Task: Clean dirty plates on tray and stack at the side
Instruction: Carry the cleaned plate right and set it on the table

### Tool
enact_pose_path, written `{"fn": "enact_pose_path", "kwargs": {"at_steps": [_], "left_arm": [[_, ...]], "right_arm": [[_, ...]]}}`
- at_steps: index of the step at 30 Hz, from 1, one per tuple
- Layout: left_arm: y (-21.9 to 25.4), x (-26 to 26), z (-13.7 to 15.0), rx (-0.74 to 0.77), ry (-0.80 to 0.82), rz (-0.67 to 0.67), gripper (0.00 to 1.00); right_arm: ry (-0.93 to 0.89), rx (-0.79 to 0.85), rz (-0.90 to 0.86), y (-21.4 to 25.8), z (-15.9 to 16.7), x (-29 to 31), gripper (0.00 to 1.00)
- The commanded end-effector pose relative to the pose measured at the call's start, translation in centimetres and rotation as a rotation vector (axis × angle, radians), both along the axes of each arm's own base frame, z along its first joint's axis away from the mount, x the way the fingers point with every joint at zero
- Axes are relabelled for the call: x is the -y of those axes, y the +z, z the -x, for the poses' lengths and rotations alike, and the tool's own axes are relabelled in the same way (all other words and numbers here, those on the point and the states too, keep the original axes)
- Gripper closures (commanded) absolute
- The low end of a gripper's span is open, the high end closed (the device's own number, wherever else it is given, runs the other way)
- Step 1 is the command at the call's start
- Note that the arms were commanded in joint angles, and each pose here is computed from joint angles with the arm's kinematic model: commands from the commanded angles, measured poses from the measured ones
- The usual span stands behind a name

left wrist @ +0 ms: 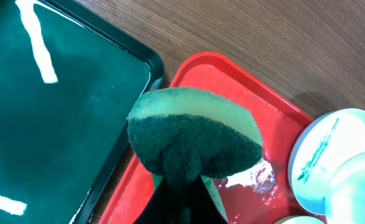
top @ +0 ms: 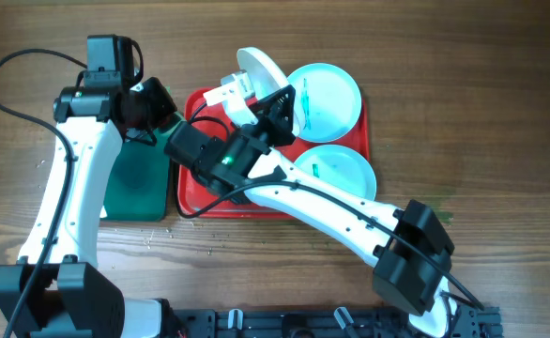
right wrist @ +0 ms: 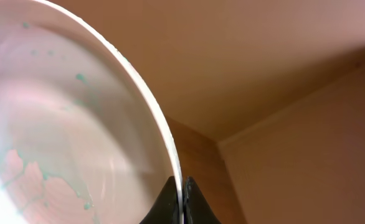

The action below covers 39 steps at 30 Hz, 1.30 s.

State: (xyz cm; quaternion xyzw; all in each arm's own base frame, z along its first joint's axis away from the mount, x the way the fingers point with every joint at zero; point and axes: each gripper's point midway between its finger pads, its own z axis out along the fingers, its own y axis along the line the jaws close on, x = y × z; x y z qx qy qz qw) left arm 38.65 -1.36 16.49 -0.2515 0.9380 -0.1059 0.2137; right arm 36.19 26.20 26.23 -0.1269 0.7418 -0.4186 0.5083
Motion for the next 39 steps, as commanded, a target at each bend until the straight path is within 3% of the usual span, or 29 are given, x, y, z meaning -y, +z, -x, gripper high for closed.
{"fn": "enact_pose_path", "kwargs": {"at_steps": [1, 7, 10, 13, 18, 21, 25, 29, 33, 39], "left_arm": [[-0.8, -0.4, 0.0, -0.019, -0.007, -0.024, 0.96], [-0.8, -0.4, 0.0, -0.021, -0.007, -0.024, 0.96], [-0.8, -0.4, 0.0, -0.021, -0.007, -0.024, 0.96], [-0.8, -0.4, 0.0, -0.021, -0.007, -0.024, 0.96], [-0.8, -0.4, 0.0, -0.022, -0.007, -0.025, 0.96], [-0.8, -0.4, 0.0, -0.022, -0.008, -0.024, 0.96], [-0.8, -0.4, 0.0, -0.021, -0.008, -0.024, 0.96], [-0.8, -0.4, 0.0, -0.021, -0.008, -0.024, 0.96], [-0.8, -0.4, 0.0, -0.021, -0.008, -0.024, 0.96], [-0.7, -0.4, -0.2, -0.013, -0.008, -0.024, 0.96]], "right_arm": [[0.018, -0.135, -0.203, -2.3, -0.3, -0.1, 0.96], [0.127, -0.655, -0.515, -10.2, -1.2, -1.3, 0.96], [0.283, -0.868, -0.664, -11.3, -1.9, -2.1, 0.96], [0.363, -0.961, -0.876, -10.5, -3.1, -1.0, 0.96], [0.321, -0.960, -1.239, -8.4, -7.0, 7.0, 0.96], [0.089, -0.886, -1.397, -8.8, -8.4, 15.0, 0.96], [-0.157, -0.799, -1.490, -9.7, -7.8, 25.0, 0.96], [-0.575, -0.680, -1.443, -12.0, -4.0, 35.8, 0.96], [-0.715, -0.696, -1.454, -15.3, -0.6, 39.4, 0.96], [-0.740, -0.760, -1.462, -21.9, 1.5, 37.9, 0.96]]}}
